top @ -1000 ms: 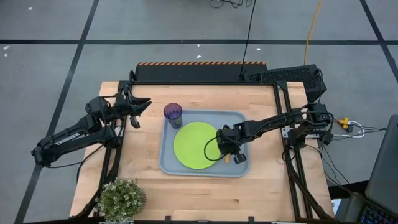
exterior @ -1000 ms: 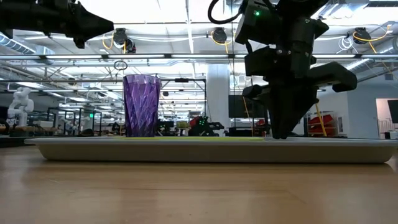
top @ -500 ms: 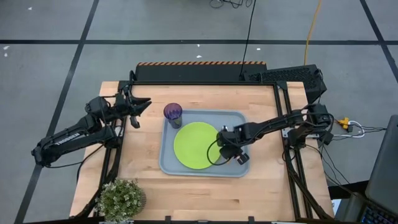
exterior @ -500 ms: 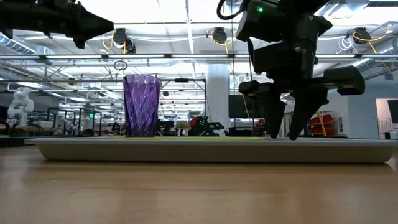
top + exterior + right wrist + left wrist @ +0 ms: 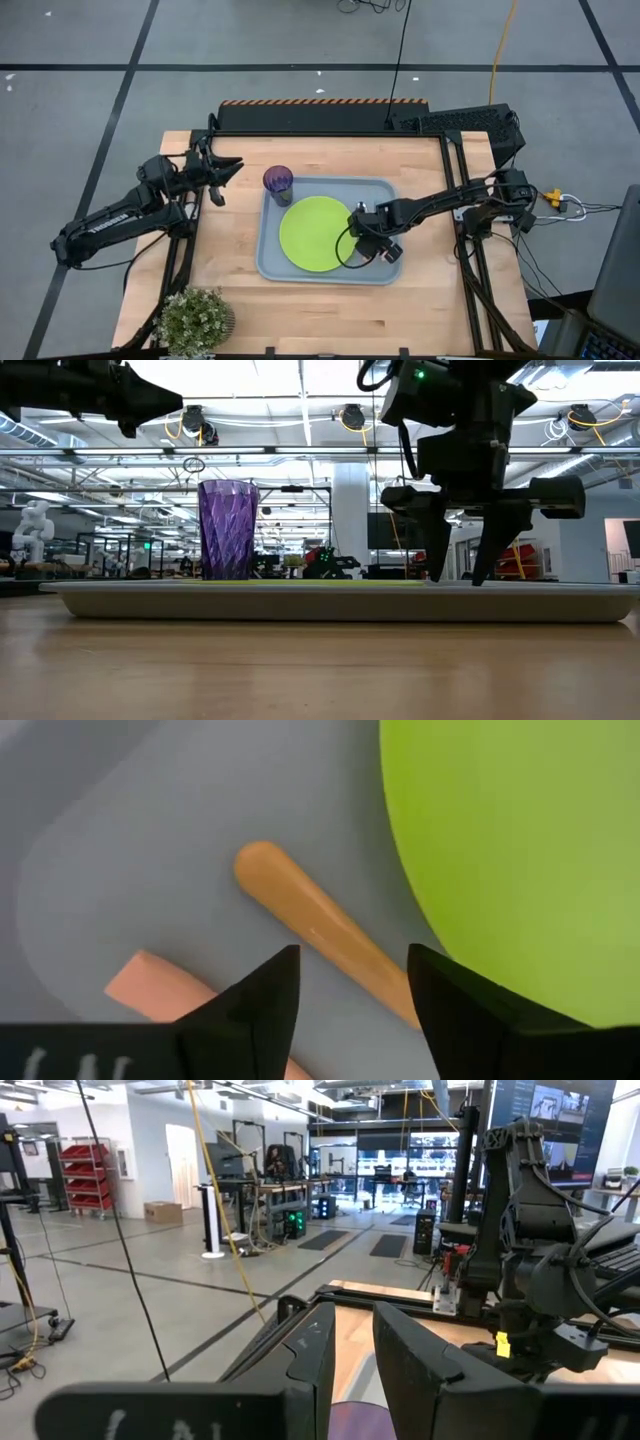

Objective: Pick and place plate/cup/fork/spoon on tray
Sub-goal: Adjust the orange spoon and gray serving tray

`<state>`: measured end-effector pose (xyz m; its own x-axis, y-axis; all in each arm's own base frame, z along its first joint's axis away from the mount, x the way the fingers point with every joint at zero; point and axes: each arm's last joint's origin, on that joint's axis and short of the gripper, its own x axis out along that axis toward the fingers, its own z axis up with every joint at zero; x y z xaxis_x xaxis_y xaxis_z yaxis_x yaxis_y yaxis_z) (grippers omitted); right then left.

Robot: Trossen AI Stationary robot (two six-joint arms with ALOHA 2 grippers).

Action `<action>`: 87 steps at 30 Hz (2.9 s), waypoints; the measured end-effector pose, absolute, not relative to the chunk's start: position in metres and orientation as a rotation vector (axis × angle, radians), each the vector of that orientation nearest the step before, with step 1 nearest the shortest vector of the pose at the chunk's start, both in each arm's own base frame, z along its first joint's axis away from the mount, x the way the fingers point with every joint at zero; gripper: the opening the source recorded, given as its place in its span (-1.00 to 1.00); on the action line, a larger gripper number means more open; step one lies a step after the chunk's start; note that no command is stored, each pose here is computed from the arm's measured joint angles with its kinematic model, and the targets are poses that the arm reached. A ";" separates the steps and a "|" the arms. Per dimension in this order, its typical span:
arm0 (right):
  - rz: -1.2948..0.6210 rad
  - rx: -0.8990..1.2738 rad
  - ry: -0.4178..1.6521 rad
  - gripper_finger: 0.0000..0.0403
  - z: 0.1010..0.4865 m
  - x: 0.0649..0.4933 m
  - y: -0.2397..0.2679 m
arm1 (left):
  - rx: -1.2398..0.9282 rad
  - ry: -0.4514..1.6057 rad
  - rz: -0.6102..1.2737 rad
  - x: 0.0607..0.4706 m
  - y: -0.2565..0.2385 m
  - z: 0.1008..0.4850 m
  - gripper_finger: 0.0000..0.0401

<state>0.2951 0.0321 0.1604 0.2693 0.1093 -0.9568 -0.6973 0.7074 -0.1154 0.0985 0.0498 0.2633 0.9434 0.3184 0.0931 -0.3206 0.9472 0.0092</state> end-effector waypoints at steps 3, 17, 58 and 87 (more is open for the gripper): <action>0.593 -0.600 1.182 -0.11 0.160 0.295 0.032 | 0.024 -0.091 0.326 0.098 0.050 0.263 -0.62; 0.575 -0.593 1.165 -0.12 0.145 0.287 0.031 | 0.026 -0.091 0.326 0.099 0.050 0.263 -0.62; 0.010 0.042 1.022 -0.13 0.259 0.243 0.038 | 0.034 -0.097 0.325 0.098 0.050 0.264 -0.62; -0.154 0.210 0.564 -0.99 0.286 0.143 0.007 | -0.001 0.085 0.165 0.085 0.037 0.287 -0.92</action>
